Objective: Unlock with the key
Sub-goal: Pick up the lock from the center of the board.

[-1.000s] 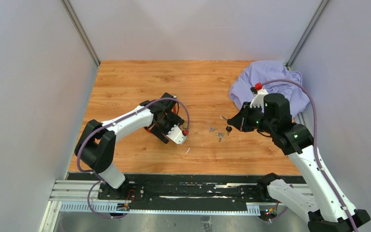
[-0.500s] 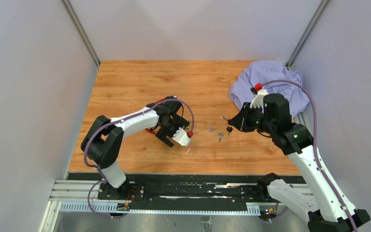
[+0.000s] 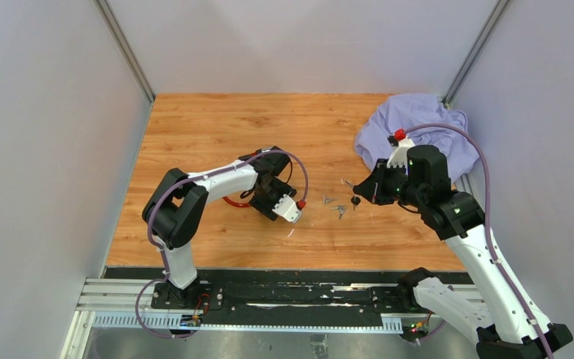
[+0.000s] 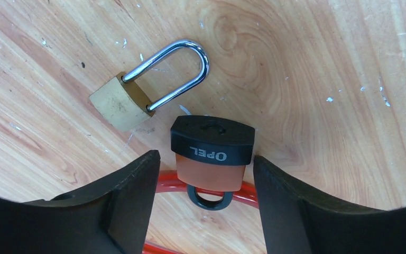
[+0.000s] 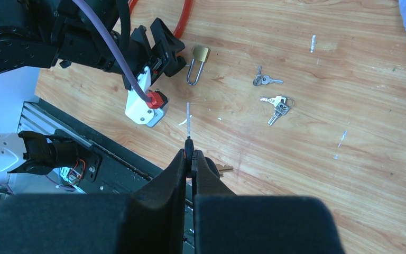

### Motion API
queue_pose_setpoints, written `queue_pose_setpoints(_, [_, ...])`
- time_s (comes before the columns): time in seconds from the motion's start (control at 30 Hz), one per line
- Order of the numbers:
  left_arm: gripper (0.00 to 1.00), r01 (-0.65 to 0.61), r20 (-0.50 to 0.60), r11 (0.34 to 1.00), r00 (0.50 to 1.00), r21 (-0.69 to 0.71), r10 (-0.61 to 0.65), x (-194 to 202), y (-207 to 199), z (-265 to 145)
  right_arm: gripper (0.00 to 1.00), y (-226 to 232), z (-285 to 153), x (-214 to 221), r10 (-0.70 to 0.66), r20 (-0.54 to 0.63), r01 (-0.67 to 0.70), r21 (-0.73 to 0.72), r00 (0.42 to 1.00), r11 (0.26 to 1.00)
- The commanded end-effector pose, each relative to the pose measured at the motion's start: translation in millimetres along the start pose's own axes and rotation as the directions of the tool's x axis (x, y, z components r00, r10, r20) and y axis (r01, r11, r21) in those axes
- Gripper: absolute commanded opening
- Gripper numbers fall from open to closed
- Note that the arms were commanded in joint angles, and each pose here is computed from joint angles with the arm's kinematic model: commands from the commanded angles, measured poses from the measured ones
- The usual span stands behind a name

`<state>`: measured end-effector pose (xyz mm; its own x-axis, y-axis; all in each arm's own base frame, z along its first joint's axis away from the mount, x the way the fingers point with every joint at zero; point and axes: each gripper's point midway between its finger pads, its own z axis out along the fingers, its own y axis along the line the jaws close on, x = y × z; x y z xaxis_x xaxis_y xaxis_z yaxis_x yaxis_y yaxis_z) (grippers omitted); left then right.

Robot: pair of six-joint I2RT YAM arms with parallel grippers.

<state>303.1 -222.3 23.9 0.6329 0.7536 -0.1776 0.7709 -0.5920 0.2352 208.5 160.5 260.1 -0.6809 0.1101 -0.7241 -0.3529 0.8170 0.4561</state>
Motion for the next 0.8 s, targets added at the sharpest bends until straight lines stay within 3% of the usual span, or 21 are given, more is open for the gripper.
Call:
queue_pose_setpoints(0.0, [0.68, 0.015, -0.003, 0.998, 1.000, 0.053, -0.015, -0.1, -11.0, 2.4, 0.01, -1.3, -3.2, 3.4, 0.000, -0.004, 0.000, 0.017, 1.000, 1.000])
queue_pose_setpoints(0.17, [0.64, -0.009, -0.028, 0.999, 1.000, 0.050, 0.010, 4.3, -18.5, -1.0, 0.01, -1.2, -2.1, 2.4, -0.005, -0.008, 0.005, 0.018, 1.000, 1.000])
queue_pose_setpoints(0.47, [0.34, -0.002, -0.043, 1.000, 0.999, 0.003, 0.002, 5.5, -7.9, -7.8, 0.01, -0.1, -4.2, 1.6, -0.004, 0.000, 0.004, 0.015, 1.000, 1.000])
queue_pose_setpoints(0.57, [0.31, 0.012, -0.042, 1.000, 0.999, -0.021, -0.013, 3.8, 0.2, -16.4, 0.01, -0.4, -5.1, 2.1, -0.005, 0.002, 0.005, 0.015, 1.000, 1.000])
queue_pose_setpoints(0.77, [0.22, 0.118, -0.059, 0.980, 0.992, 0.158, -0.110, -0.8, -18.5, -53.1, 0.01, 2.9, -6.8, 0.4, -0.010, -0.003, 0.010, 0.004, 1.000, 1.000])
